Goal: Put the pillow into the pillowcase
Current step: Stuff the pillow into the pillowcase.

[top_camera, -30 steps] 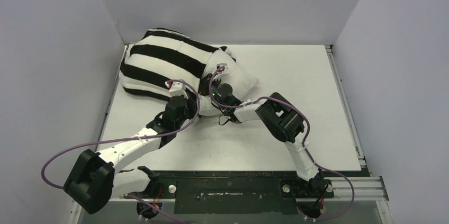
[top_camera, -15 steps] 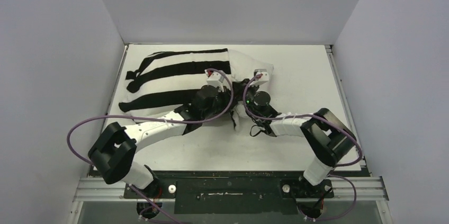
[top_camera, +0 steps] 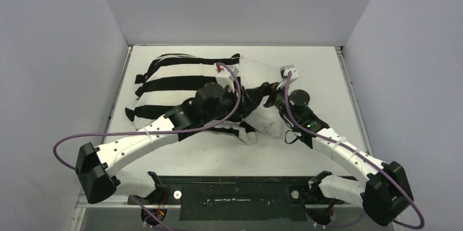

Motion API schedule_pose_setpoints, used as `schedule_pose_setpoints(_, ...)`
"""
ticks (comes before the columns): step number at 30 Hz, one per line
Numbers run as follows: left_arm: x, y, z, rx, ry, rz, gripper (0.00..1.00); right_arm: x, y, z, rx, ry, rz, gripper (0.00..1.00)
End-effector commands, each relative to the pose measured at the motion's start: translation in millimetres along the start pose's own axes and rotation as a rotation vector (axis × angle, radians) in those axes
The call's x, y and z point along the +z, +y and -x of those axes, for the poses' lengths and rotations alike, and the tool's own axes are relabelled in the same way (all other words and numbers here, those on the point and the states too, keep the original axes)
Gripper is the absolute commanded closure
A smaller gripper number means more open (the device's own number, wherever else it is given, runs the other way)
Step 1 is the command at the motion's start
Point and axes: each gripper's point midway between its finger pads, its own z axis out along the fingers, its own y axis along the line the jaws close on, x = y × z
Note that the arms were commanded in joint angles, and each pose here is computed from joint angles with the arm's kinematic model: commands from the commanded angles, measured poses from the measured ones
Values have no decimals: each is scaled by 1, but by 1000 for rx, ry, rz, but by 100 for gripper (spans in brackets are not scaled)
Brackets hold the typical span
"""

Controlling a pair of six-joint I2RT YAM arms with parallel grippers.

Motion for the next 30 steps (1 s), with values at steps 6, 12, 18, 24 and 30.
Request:
schedule_pose_setpoints(6,14,90,159,100,-259,367,52,-3,-54,67,-29,96,-34,0)
schedule_pose_setpoints(12,84,120,167,146,-198,416,48,38,-91,78,41,98,22,0)
schedule_pose_setpoints(18,152,163,144,142,-85,522,49,92,-119,44,67,236,77,4)
schedule_pose_setpoints(24,177,143,156,172,-54,470,100,116,-73,-5,116,312,258,19)
schedule_pose_setpoints(30,154,-3,207,133,-209,105,100,121,-29,15,276,124,372,85)
